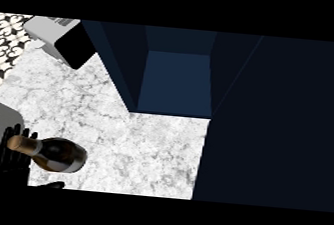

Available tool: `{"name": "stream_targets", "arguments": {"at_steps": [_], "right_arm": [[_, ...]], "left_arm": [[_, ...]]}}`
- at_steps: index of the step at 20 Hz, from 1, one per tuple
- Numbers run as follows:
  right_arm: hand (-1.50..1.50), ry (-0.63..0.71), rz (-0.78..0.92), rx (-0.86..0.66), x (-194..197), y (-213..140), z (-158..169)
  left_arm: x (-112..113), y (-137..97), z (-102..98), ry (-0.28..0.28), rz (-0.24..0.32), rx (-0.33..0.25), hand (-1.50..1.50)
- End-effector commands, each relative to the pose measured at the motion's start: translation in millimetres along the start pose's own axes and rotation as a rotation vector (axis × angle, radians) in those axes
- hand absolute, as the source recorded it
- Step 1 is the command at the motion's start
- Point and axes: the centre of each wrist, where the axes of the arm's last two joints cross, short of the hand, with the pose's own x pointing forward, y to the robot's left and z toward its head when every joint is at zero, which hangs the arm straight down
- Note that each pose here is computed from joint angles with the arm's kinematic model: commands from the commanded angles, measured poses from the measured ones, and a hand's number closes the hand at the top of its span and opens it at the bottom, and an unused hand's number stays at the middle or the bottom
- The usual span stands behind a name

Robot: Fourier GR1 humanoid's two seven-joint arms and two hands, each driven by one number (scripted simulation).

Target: Pick up the wine, place it into the cabinet and close the cabinet

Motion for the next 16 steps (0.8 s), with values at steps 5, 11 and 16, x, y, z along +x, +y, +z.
{"name": "stream_targets", "arguments": {"at_steps": [5,11,16], "right_arm": [[-1.50,-0.060,-0.022,0.043,17.9,-2.6,18.2],[-1.50,-0.046,-0.019,0.011,21.2,4.5,14.3],[-1.50,-0.062,-0.016,0.022,18.6,-1.7,32.9]], "left_arm": [[-19.3,-3.6,-10.9,0.028,-0.003,0.000,-1.50],[-29.8,-3.9,-9.2,0.047,0.035,-0.028,-1.50],[-43.9,-5.6,-4.6,0.034,0.056,-0.022,-1.50]]}}
